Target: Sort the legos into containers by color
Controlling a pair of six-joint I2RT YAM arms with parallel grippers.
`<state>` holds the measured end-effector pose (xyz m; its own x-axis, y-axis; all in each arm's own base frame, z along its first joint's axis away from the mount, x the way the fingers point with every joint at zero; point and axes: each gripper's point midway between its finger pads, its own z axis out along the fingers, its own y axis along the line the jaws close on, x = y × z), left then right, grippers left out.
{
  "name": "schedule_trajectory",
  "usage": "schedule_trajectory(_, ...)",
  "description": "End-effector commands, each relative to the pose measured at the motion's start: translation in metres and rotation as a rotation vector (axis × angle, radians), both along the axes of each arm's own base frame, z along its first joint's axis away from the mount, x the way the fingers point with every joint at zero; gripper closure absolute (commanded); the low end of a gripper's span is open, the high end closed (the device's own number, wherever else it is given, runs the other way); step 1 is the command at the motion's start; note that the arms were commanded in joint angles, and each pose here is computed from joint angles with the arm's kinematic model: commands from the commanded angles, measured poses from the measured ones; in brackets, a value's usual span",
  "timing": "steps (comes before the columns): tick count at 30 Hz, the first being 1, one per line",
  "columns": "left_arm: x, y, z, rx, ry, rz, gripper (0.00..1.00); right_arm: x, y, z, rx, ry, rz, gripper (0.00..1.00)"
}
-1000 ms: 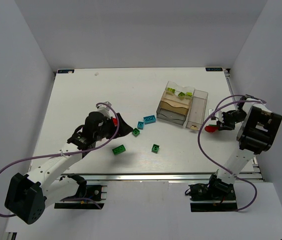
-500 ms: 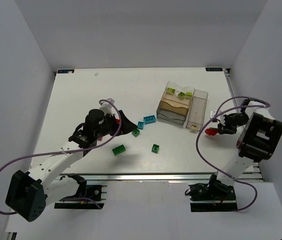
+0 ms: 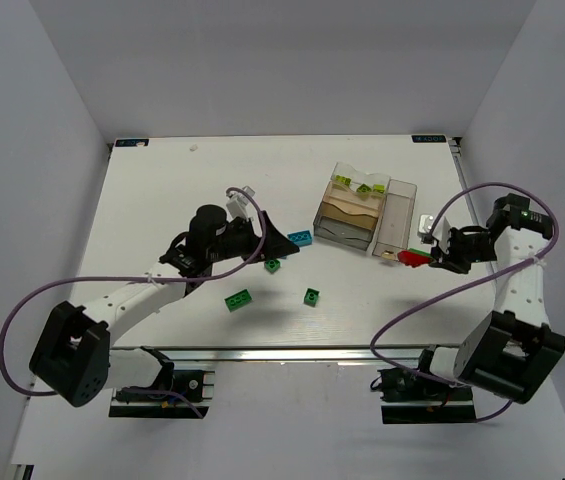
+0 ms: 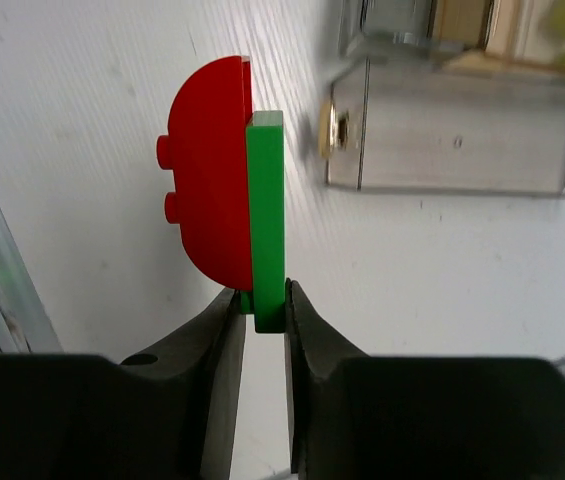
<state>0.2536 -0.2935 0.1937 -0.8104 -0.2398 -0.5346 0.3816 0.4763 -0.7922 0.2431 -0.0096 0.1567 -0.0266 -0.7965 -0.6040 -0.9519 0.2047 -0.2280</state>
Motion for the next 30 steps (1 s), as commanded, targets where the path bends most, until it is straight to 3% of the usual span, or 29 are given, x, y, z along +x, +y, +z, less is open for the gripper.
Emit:
schedule_trajectory(1,0.0,-0.019,0.041,-0.085,-0.097,-0.083,0.1,0.003,0.042,0.024,0.209,0.005,-0.04,1.0)
schedule_trajectory(8,0.01,-0.035,0.06,-0.094,-0.191,-0.102,0.16,0.028,0.1,0.057,0.385,-0.027,-0.009,1.0)
schedule_trajectory(11,0.019,-0.035,0.065,-0.029,-0.279,-0.095,0.16,0.019,0.14,0.067,0.472,0.068,0.083,1.0)
schedule_trajectory(18,0.016,-0.037,0.085,0.029,-0.505,-0.165,0.17,0.003,0.193,0.085,0.623,0.256,0.088,1.0)
schedule_trajectory(21,0.012,-0.033,0.085,0.066,-0.568,-0.176,0.18,-0.007,0.21,0.083,0.637,0.345,0.077,1.0)
schedule_trajectory(30,0.002,-0.023,0.095,0.095,-0.735,-0.169,0.2,-0.016,0.232,0.068,0.586,0.415,0.058,1.0)
